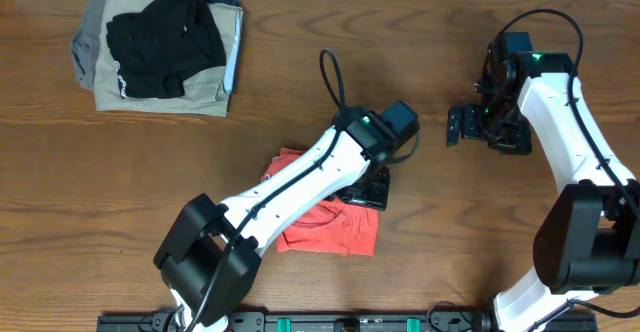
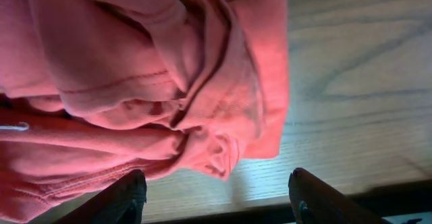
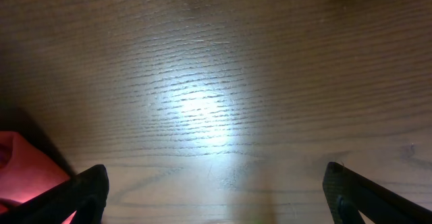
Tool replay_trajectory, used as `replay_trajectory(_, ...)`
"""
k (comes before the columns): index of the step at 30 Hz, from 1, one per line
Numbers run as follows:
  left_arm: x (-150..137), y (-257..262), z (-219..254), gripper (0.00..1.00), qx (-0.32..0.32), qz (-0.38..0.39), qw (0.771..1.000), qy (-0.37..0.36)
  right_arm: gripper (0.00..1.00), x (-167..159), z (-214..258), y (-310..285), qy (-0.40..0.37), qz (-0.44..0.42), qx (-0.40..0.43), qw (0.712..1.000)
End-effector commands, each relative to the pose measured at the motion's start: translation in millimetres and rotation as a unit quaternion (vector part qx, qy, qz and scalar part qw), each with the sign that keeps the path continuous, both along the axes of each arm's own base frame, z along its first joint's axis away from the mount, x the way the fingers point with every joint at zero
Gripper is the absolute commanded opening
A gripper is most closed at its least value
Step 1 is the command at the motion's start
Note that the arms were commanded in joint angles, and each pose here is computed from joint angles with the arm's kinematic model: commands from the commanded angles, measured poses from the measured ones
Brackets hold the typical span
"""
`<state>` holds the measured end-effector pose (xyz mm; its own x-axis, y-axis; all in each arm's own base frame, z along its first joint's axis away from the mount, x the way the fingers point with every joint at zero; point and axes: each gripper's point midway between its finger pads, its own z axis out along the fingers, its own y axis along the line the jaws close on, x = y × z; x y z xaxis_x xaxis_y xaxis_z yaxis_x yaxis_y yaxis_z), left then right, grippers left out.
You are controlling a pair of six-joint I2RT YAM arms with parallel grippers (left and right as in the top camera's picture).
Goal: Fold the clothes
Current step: 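Fold the left end rightward over the shirt with the left gripper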
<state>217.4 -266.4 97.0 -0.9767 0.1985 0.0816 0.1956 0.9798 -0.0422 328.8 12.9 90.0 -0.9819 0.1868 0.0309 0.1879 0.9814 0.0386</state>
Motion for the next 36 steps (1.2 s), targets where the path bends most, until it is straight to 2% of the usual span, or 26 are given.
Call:
replay_trajectory(1,-0.5,7.1,-8.3,0.70,0.017,0.007,1.000,0.003,0.99,3.5,8.7,1.0,-0.015,-0.001,-0.005,1.000)
replay_trajectory(2,-0.4,7.0,-10.9,0.73,0.019,0.010,1.000,0.004,0.99,3.4,8.7,2.0,-0.015,0.000,-0.005,1.000)
replay_trajectory(10,4.0,2.0,-33.6,0.78,0.029,0.021,0.999,0.012,0.99,3.4,8.7,2.9,-0.015,0.001,-0.005,1.000)
replay_trajectory(16,11.0,-2.9,-53.9,0.79,0.034,0.031,0.999,0.015,0.99,3.3,8.7,3.4,-0.015,0.002,-0.005,1.000)
replay_trajectory(21,28.8,-15.2,-60.7,0.77,0.005,0.037,0.999,-0.009,0.99,3.4,8.7,3.2,-0.015,0.002,-0.005,1.000)
replay_trajectory(22,31.9,-17.2,-60.8,0.73,0.000,0.038,0.999,-0.013,0.99,3.4,8.7,3.2,-0.015,0.002,-0.005,1.000)
replay_trajectory(24,38.8,-21.4,-60.8,0.58,-0.012,0.039,0.999,-0.024,0.99,3.3,8.7,3.3,-0.015,0.002,-0.005,1.000)
replay_trajectory(25,41.1,-23.7,-60.8,0.45,-0.017,0.037,0.999,-0.028,0.99,3.4,8.7,3.2,-0.015,0.002,-0.005,1.000)
replay_trajectory(26,43.8,-26.8,-60.6,0.26,-0.024,0.033,0.999,-0.034,0.99,3.4,8.7,3.2,-0.015,0.002,-0.005,1.000)
replay_trajectory(27,46.8,-30.0,-60.4,0.11,-0.031,0.029,0.998,-0.040,0.99,3.4,8.7,3.2,-0.015,0.002,-0.005,1.000)
replay_trajectory(28,48.9,-32.5,-60.2,0.06,-0.036,0.026,0.998,-0.045,0.99,3.3,8.7,3.5,-0.015,0.002,-0.005,1.000)
replay_trajectory(32,54.0,-38.5,-59.0,0.06,-0.049,0.026,0.997,-0.054,0.99,3.3,8.7,3.8,-0.015,0.003,-0.005,1.000)
replay_trajectory(36,47.8,-51.6,-51.6,0.08,-0.083,0.025,0.996,-0.031,0.99,3.3,8.7,3.8,-0.015,0.003,-0.005,1.000)
